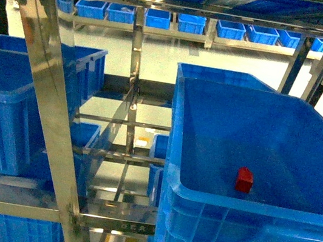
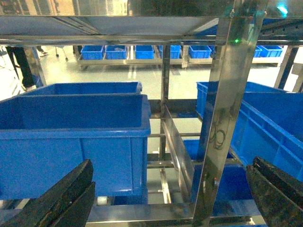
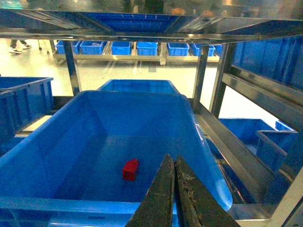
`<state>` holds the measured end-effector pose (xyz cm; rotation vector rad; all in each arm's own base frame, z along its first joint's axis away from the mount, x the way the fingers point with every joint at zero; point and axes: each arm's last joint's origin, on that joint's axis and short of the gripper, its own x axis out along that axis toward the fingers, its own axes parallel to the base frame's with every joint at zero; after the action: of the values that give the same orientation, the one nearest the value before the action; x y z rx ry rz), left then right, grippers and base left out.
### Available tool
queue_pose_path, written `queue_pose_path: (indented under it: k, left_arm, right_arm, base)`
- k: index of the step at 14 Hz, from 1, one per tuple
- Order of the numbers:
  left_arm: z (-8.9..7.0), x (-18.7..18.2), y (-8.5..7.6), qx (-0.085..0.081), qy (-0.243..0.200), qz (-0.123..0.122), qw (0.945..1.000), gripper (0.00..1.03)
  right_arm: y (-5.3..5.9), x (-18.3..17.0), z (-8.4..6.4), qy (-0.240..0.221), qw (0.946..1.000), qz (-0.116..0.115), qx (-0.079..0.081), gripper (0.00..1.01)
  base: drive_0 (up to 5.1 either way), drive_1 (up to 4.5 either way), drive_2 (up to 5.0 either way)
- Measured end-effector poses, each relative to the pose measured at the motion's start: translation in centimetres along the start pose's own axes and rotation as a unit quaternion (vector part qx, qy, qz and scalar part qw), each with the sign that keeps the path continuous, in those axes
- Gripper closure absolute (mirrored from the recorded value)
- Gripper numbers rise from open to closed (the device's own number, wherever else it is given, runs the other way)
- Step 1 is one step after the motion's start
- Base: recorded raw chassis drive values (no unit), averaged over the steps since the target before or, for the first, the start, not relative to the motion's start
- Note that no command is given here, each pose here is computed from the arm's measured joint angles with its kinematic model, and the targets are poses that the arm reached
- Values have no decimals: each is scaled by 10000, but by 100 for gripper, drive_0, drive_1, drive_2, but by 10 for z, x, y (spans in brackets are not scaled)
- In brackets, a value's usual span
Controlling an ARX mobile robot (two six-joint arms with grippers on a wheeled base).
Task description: Pick red block from blue box to shelf
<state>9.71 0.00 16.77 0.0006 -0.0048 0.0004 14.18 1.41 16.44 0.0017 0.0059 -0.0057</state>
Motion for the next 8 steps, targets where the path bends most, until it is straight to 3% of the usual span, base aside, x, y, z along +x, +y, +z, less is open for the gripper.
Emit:
queue_pose_path:
  k: [2,4,8]
  left_arm:
    - [0,0,0,0,0,0,10000,5]
    - [0,0,0,0,0,0,10000,5]
    - [0,0,0,0,-4,0,10000,5]
  right_arm:
    - [-5,-6,2,8,10000,78,1,99]
    - [-15,-12,5,-80,9999,-72,4,99]
    - [-14,-21,6,-108,9999,21,4,99]
  base:
    - [0,0,0]
    - [0,0,0]
    - [0,0,0]
